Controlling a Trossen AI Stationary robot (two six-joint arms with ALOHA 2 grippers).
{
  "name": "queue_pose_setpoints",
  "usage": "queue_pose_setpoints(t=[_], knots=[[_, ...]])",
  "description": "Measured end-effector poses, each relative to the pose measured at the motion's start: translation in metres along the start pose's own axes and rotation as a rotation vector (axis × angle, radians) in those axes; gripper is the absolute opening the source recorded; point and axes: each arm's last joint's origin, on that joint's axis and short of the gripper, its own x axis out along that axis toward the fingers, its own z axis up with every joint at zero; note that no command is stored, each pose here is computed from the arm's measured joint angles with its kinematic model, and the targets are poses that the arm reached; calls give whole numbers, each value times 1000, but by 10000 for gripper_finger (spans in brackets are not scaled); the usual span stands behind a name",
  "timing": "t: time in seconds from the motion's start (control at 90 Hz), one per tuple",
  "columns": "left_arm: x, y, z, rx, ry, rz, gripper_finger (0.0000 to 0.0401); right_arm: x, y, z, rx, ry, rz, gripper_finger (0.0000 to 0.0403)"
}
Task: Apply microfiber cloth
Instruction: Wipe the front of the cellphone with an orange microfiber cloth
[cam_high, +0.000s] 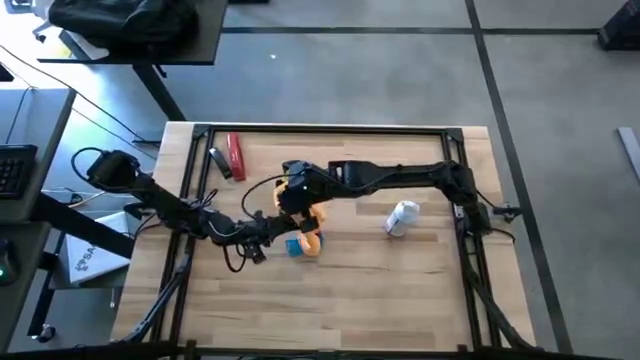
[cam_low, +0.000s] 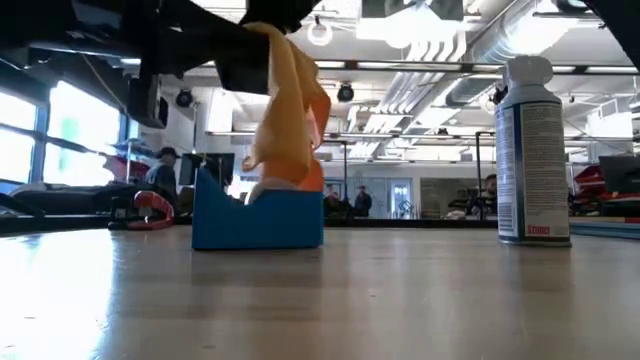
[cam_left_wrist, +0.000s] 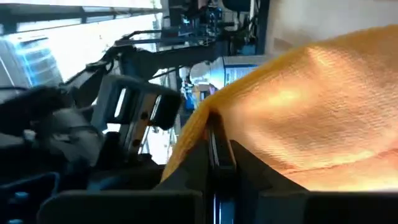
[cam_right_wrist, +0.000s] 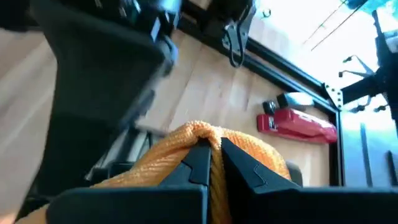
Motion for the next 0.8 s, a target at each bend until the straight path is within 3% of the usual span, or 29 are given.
queue_pose_setpoints(t=[0.156,0.4,0.8], knots=[[-1,-2,1,43,-26,-10,14,-2,9,-2,48,2,135,0],[0,-4,1,55,-42,-21,14,-5,34,1,97,72,217,0],[0,-1,2,48,-106,7,14,-1,25,11,-14,-60,145,0]])
